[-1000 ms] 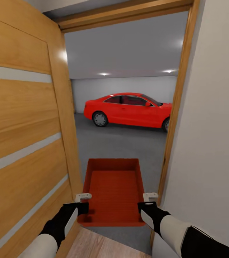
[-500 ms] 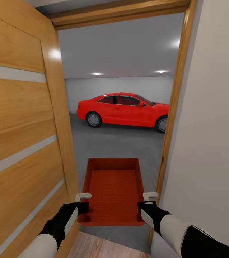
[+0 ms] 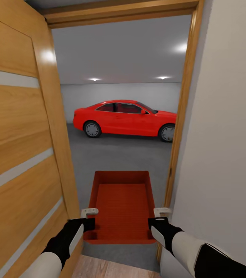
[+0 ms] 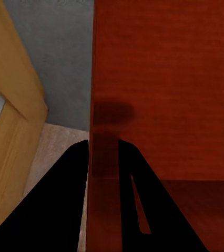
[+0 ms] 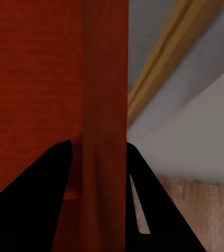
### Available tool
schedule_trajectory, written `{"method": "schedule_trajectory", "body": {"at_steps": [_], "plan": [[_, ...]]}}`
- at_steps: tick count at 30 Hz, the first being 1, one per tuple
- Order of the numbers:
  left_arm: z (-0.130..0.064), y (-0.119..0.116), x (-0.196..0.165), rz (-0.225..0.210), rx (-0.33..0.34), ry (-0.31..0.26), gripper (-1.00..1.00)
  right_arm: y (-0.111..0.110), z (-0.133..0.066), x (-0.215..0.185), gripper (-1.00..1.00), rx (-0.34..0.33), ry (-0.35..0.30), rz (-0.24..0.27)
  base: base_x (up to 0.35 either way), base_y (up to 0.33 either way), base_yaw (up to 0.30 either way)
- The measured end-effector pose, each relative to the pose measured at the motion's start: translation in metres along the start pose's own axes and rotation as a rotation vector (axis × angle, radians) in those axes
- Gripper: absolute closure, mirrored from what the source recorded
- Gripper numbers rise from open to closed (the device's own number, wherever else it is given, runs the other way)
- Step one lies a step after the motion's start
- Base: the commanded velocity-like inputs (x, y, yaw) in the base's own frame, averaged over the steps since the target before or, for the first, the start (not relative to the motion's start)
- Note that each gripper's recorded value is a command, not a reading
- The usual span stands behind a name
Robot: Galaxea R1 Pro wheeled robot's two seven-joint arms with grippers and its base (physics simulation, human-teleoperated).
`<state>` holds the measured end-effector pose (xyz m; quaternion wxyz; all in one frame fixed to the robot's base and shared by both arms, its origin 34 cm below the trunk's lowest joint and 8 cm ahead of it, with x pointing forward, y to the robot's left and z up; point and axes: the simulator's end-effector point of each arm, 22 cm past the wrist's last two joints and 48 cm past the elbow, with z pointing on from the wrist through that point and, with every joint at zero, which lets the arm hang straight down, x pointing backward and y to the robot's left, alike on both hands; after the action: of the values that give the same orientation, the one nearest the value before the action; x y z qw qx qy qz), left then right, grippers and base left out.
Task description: Move the two storage containers from the living room to the garage. In the garage, place one container on the floor and stack the other container on top of it (either order is fine).
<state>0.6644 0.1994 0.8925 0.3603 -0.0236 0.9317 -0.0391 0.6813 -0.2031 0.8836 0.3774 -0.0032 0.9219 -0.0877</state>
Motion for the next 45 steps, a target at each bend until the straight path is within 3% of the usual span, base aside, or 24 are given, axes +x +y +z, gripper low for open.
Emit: {"method": "schedule_trajectory", "body": {"at_steps": [11, 27, 37, 45], "plan": [[0.0001, -0.0001, -0.0005, 0.001, 0.0, -0.001, 1.0, -0.0001, 0.0003, -0.0002, 1.0, 0.0, -0.001, 0.001, 0.086, 0.21, -0.009], [-0.0002, -0.0006, -0.0006, -0.001, -0.001, -0.001, 1.0, -0.0006, 0.0002, -0.0003, 1.0, -0.001, -0.001, 0.001, 0.035, 0.078, -0.246], [-0.0001, 0.0003, -0.0008, 0.0, 0.0, -0.002, 1.0, 0.0003, -0.0001, -0.001, 1.0, 0.0, -0.002, 0.0, 0.138, 0.267, -0.025], [0.0, -0.0003, -0.0012, -0.001, 0.001, -0.003, 1.0, -0.0003, 0.0002, -0.0019, 1.0, 0.0, -0.003, -0.001, 0.007, 0.015, -0.108]]}}
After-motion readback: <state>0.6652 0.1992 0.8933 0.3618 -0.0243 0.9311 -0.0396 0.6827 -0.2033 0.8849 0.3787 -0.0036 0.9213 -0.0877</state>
